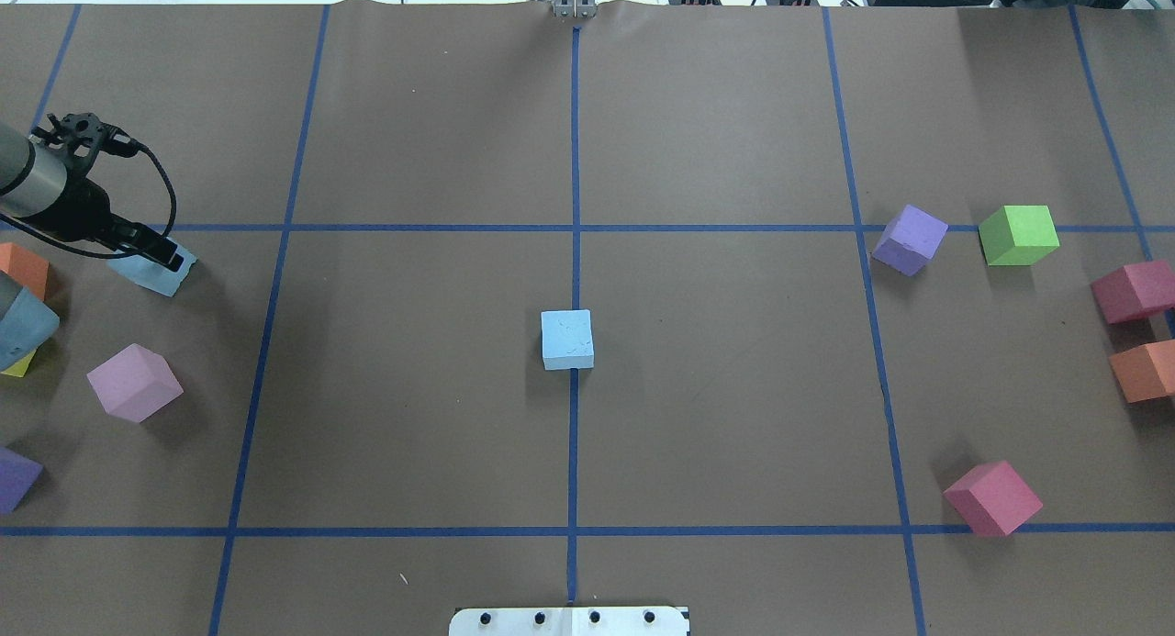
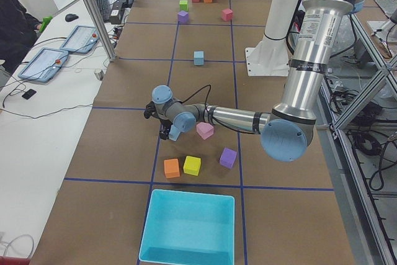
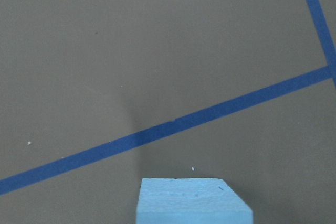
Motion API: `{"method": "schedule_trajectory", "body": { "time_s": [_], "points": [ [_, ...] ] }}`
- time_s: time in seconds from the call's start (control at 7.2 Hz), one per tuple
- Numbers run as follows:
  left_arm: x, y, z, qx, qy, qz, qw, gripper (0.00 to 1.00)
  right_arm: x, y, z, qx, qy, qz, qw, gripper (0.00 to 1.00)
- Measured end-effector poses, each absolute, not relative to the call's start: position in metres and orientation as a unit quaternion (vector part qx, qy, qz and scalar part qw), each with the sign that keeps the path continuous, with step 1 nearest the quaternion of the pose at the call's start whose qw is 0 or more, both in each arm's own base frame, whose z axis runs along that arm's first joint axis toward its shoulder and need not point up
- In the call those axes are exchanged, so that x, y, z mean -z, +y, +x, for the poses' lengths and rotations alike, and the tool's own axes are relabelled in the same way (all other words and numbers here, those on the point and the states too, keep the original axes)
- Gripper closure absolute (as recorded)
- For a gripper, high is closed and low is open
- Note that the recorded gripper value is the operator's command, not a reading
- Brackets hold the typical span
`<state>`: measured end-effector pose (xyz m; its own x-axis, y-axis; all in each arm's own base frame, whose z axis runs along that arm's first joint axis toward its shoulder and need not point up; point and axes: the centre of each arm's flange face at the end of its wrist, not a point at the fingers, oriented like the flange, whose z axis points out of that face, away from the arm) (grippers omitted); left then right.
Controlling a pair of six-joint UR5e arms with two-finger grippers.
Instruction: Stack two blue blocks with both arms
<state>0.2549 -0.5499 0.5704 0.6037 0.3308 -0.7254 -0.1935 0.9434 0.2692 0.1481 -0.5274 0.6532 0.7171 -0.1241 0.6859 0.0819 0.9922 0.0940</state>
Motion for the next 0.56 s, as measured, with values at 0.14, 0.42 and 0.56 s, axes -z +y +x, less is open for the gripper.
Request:
{"method": "schedule_trajectory", "body": {
  "time_s": [0.14,0.42,0.56],
  "points": [
    [-0.5711,-0.5496,0.2553,-0.147,0.42,0.081,0.892,0.3,-0.6525,-0.5274,0.1494,0.055,-0.372,0.03,0.926,0.0],
    [-0.5717,-0.5501,0.2561,-0.148,0.42,0.08,0.892,0.34,-0.6519,-0.5274,0.1505,0.054,-0.371,0.03,0.926,0.0],
    [-0.5715,-0.5504,0.2563,-0.148,0.42,0.08,0.892,0.34,-0.652,-0.5273,0.1507,0.054,-0.372,0.03,0.926,0.0]
  ]
}}
